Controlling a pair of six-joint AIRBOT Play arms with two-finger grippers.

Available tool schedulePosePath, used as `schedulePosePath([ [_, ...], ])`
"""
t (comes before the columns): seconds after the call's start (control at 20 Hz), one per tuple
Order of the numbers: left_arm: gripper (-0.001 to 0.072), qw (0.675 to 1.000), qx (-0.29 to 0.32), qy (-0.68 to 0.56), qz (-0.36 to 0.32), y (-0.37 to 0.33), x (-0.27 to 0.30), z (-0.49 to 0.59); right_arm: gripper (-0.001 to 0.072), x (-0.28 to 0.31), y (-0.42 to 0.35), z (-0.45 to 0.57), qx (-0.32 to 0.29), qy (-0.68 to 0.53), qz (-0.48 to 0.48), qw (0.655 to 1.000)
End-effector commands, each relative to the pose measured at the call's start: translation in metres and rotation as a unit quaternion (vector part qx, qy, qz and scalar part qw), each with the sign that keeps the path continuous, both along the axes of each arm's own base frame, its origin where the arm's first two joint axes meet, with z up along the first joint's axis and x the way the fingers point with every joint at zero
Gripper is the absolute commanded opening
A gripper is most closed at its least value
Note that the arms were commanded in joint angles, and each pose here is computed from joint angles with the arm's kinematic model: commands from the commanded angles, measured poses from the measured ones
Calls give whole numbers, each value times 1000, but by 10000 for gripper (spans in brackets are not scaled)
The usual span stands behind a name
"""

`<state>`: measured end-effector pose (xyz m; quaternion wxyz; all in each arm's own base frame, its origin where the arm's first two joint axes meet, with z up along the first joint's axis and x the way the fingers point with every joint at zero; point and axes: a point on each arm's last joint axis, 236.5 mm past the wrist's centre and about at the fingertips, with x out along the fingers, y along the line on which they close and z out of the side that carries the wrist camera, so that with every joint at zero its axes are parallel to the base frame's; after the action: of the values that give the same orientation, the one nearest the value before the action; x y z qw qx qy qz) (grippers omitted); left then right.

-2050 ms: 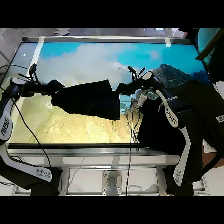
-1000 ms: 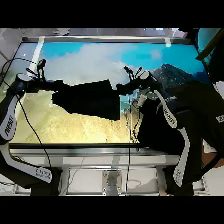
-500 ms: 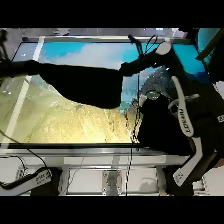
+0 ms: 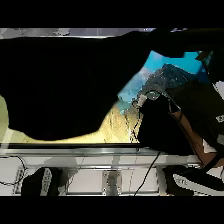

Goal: Fold the clothes and pants, and hang the long-sleeved shirts on hangers.

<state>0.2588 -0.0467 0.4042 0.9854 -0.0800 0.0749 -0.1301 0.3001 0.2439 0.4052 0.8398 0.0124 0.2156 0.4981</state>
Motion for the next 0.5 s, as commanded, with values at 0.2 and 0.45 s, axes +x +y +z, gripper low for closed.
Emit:
schedulePosePath([
  [0.2, 29, 986, -55, 154, -34, -13, -8, -80, 1, 19, -5, -8, 5, 19, -38, 999],
  [0.45, 29, 955, -92, 279, -33, 29, 68, -238, 1, 114, 10, -160, -64, 168, -37, 983],
])
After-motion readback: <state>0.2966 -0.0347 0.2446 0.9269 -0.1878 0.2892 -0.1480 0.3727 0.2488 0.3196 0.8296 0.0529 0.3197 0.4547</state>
